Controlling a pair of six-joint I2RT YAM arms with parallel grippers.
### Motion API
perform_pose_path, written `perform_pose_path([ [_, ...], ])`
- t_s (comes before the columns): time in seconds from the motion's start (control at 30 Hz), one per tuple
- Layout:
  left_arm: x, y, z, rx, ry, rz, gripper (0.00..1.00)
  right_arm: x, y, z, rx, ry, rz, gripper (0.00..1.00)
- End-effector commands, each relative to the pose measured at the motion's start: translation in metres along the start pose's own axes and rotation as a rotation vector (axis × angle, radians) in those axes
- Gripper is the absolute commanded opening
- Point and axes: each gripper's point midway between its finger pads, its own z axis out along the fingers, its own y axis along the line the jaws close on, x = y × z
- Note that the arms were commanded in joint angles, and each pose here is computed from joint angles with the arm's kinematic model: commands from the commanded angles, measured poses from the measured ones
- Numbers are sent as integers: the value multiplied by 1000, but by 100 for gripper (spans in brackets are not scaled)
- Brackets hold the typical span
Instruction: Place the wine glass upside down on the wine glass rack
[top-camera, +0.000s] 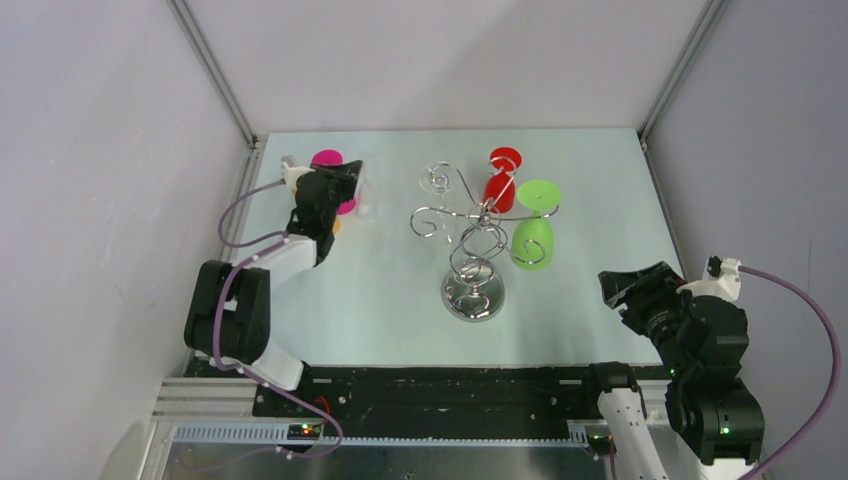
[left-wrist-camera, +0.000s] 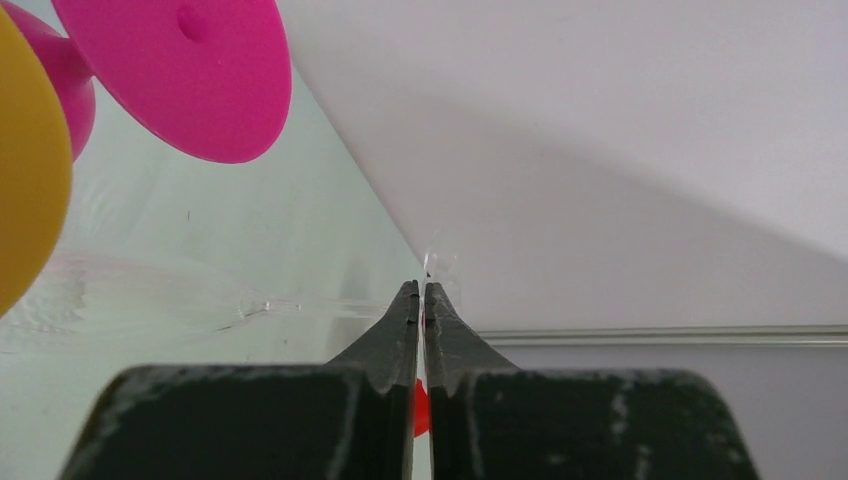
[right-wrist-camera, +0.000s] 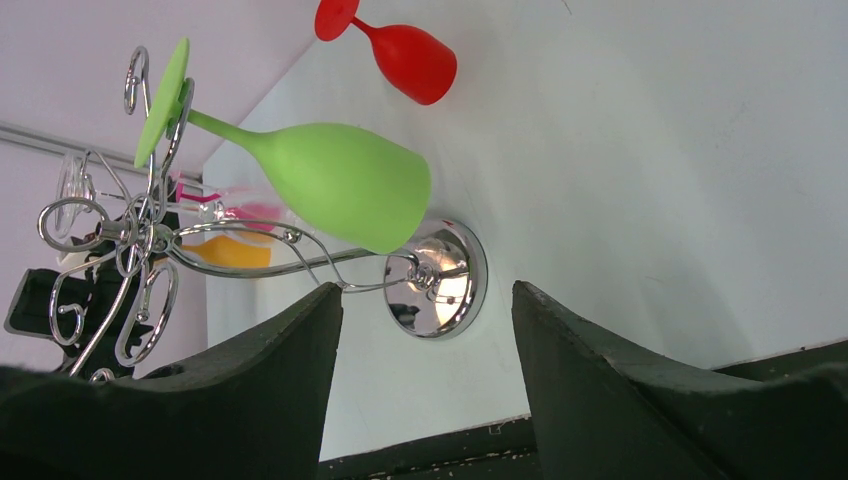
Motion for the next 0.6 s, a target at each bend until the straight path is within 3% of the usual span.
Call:
perform_pose_path([
  [0.0, -7, -23, 6, 61, -11, -9, 1, -5, 2, -2, -11, -28, 5, 68],
  [0.57, -14, -84, -14, 220, 15, -53, 0, -8, 0, -4, -13, -56, -1, 68],
])
